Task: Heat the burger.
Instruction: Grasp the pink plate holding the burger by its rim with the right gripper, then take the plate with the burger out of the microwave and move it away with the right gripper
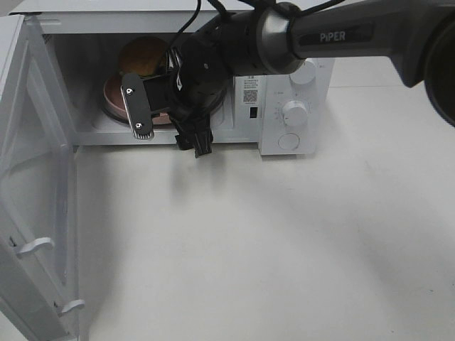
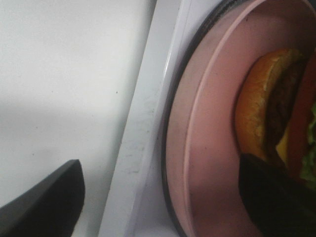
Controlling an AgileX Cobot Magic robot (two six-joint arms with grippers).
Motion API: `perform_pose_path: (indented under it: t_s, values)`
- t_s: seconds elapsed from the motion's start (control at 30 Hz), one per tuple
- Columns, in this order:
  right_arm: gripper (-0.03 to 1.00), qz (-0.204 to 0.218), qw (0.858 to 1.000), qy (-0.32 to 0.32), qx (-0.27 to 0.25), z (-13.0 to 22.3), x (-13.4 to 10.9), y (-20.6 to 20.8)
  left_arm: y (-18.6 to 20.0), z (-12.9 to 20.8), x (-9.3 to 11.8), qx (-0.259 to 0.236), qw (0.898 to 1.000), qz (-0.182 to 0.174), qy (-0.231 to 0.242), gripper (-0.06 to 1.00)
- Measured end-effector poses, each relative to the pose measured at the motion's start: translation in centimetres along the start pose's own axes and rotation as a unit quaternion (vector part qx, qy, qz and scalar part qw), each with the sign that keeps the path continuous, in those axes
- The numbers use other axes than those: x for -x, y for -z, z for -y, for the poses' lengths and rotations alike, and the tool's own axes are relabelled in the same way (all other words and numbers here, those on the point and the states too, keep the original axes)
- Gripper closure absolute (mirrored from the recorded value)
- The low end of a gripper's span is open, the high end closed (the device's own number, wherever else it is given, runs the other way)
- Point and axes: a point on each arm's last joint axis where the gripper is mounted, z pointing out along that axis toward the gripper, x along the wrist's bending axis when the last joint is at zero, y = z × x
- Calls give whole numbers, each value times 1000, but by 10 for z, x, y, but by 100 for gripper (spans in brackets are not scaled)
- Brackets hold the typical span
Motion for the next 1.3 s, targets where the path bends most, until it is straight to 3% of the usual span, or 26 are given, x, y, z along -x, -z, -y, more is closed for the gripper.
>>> perform_pose_path:
  t_s: [0.33,0.4,0.43,0.47,0.5,0.53,0.57,0.6,0.67,0.7,0.77,1.3]
  values:
    - [24,-19,1000,-17,5,-3,-9,-19,0,0,0,0,1000,0,0,-3]
    - [35,-23,1000,-19,4,-3,-10,-20,0,0,0,0,1000,0,0,-3]
    - [35,-23,1000,-19,4,-3,-10,-20,0,0,0,0,1000,0,0,-3]
    - [43,-21,1000,-19,5,-2,-9,-20,0,0,0,0,1000,0,0,-3]
    - [43,-21,1000,-19,5,-2,-9,-20,0,0,0,0,1000,0,0,-3]
    - [48,-20,1000,-20,5,-2,-8,-20,0,0,0,0,1000,0,0,-3]
    - [60,-14,1000,-21,7,-2,-6,-20,0,0,0,0,1000,0,0,-3]
    - [60,-14,1000,-21,7,-2,-6,-20,0,0,0,0,1000,0,0,-3]
    - [76,-9,1000,-25,11,-3,-4,-19,0,0,0,0,1000,0,0,-3]
    - [76,-9,1000,-25,11,-3,-4,-19,0,0,0,0,1000,0,0,-3]
    - [89,-8,999,-30,14,-3,-2,-16,0,0,0,0,1000,0,0,-3]
    - [97,-78,997,-9,-2,-10,-13,3,0,0,0,0,1000,0,0,-3]
